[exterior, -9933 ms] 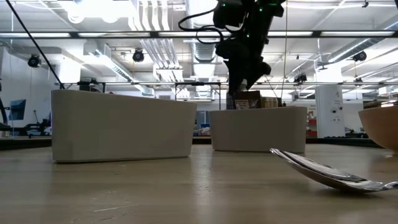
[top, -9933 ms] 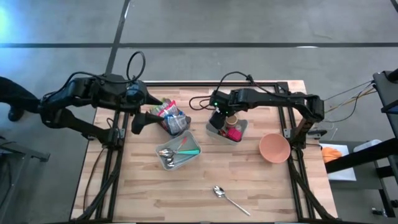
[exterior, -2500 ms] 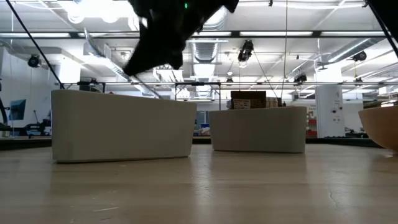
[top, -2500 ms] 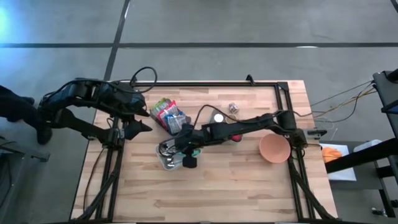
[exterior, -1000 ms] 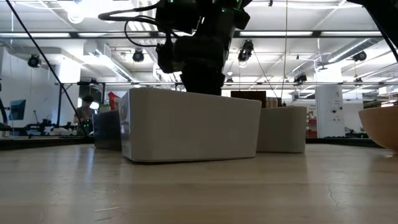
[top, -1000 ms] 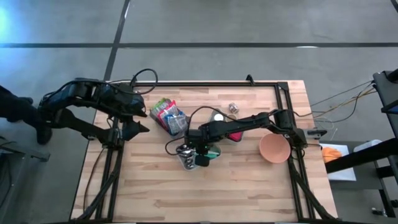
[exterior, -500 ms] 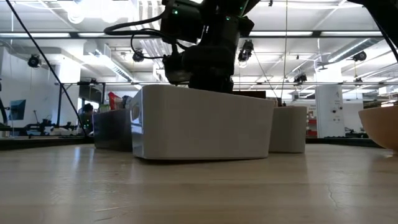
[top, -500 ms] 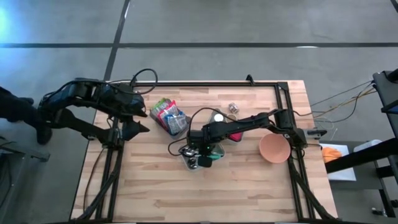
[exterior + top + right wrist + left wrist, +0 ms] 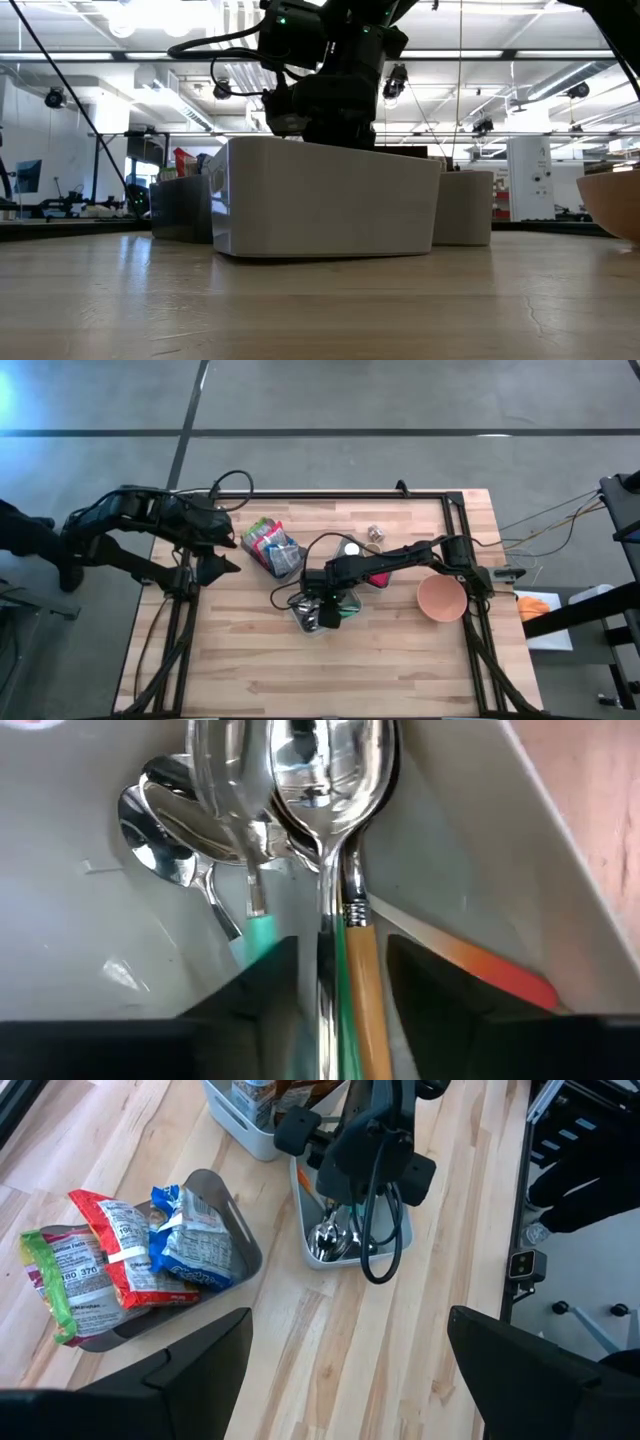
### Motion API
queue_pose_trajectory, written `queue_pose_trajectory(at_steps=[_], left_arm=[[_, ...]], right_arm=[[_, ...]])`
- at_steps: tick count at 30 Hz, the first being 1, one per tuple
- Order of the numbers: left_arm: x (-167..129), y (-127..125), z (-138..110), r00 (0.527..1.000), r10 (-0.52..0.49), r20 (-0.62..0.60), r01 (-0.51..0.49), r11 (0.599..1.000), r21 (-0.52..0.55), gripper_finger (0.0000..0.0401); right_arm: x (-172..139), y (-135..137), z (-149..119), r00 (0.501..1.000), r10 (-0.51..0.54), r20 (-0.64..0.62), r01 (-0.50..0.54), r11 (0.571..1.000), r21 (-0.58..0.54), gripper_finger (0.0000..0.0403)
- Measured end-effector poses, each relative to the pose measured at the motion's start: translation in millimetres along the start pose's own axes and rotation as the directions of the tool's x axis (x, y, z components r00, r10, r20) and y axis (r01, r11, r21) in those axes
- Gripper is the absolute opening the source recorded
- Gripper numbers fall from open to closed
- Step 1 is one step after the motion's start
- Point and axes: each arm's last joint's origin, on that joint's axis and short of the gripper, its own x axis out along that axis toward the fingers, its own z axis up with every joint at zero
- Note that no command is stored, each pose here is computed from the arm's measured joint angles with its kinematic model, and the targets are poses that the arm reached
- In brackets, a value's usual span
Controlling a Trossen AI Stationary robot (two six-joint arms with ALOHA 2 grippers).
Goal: Pick & Place Food Item
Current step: Put the brown seasoning bottle into the top gray bin
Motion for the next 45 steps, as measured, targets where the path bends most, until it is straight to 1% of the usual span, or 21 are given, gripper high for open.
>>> queue_pose_trajectory(at_steps=[5,8,11,15,18,21,26,29,30,32,34,35,37,38,40,42,43,45], left_arm=[[0.0,0.0,-0.1,1.0,0.001,-0.001,-0.001,1.0,0.0,0.0338],[0.0,0.0,0.1,1.0,0.004,0.002,-0.004,1.0,0.001,0.0338],[-1.3,1.0,0.5,0.999,0.033,0.03,-0.033,0.999,0.001,0.0338],[-7.4,3.0,0.3,0.992,0.081,0.101,-0.081,0.997,-0.001,0.0338],[-14.7,4.1,-1.0,0.983,0.089,0.162,-0.089,0.996,-0.006,0.0338],[-22.5,4.3,-2.2,0.973,0.07,0.221,-0.073,0.997,0.005,0.0338],[-36.9,1.7,-2.9,0.94,0.01,0.342,-0.027,0.999,0.046,0.0338],[-43.5,0.7,-6.1,0.92,-0.009,0.391,-0.035,0.994,0.107,0.0338],[-43.3,1.3,-8.3,0.917,-0.001,0.4,-0.05,0.992,0.116,0.0338],[-41.8,5.5,-15.4,0.905,0.044,0.423,-0.098,0.99,0.106,0.0338],[-33.8,11.3,-23.9,0.885,0.11,0.452,-0.145,0.988,0.043,0.0338],[-27.8,14.4,-29.3,0.875,0.134,0.465,-0.157,0.988,0.01,0.0338],[-14.3,18.9,-39.8,0.856,0.124,0.502,-0.137,0.991,-0.011,0.0338],[-6.8,20.5,-44.8,0.845,0.098,0.525,-0.113,0.994,-0.003,0.0338],[2.9,21.5,-53.2,0.811,-0.021,0.584,-0.028,0.997,0.075,0.0338],[9.1,22.2,-61.0,0.756,-0.152,0.636,0.053,0.984,0.172,0.0338],[11.3,23.3,-65.0,0.728,-0.194,0.658,0.072,0.975,0.208,0.0338],[18.2,27.2,-73.6,0.702,-0.218,0.678,0.076,0.97,0.233,0.0338]], right_arm=[[-4.1,0.4,2.2,1.0,0.005,-0.003,-0.005,0.999,0.039,0.0205],[-11.7,3.1,5.4,1.0,0.011,0.011,-0.011,0.999,0.034,0.0229],[-27.7,6.2,8.7,0.999,0.014,0.041,-0.016,0.999,0.029,0.0244],[-50.5,8.8,10.1,0.995,0.017,0.098,-0.02,0.999,0.03,0.0251],[-66.5,9.5,8.3,0.99,-0.032,0.136,0.027,0.999,0.039,0.0251],[-84.6,10.4,5.7,0.984,-0.054,0.172,0.047,0.998,0.044,0.0251],[-119.7,14.5,-0.4,0.966,-0.049,0.254,0.033,0.997,0.065,0.0251],[-146.2,20.8,-5.0,0.942,-0.022,0.335,0.006,0.999,0.048,0.0251],[-155.2,23.5,-7.4,0.932,-0.013,0.361,-0.002,0.999,0.041,0.0251],[-173.7,30.4,-13.2,0.9,-0.02,0.435,0.007,1.0,0.03,0.0251],[-191.6,38.2,-23.5,0.857,-0.061,0.512,0.047,0.998,0.04,0.0251],[-200.2,41.6,-29.9,0.831,-0.083,0.55,0.065,0.996,0.053,0.0251],[-216.1,47.7,-45.4,0.777,-0.114,0.619,0.081,0.993,0.082,0.0251],[-221.9,50.1,-54.6,0.75,-0.123,0.65,0.077,0.992,0.099,0.0251],[-230.0,55.4,-72.9,0.686,-0.115,0.719,0.038,0.992,0.122,0.0251],[-232.0,58.8,-93.0,0.621,-0.084,0.78,-0.013,0.993,0.118,0.0251],[-232.8,59.9,-102.6,0.581,-0.064,0.811,-0.043,0.993,0.109,0.0251],[-230.7,58.6,-121.2,0.509,-0.029,0.86,-0.106,0.99,0.096,0.0251]])
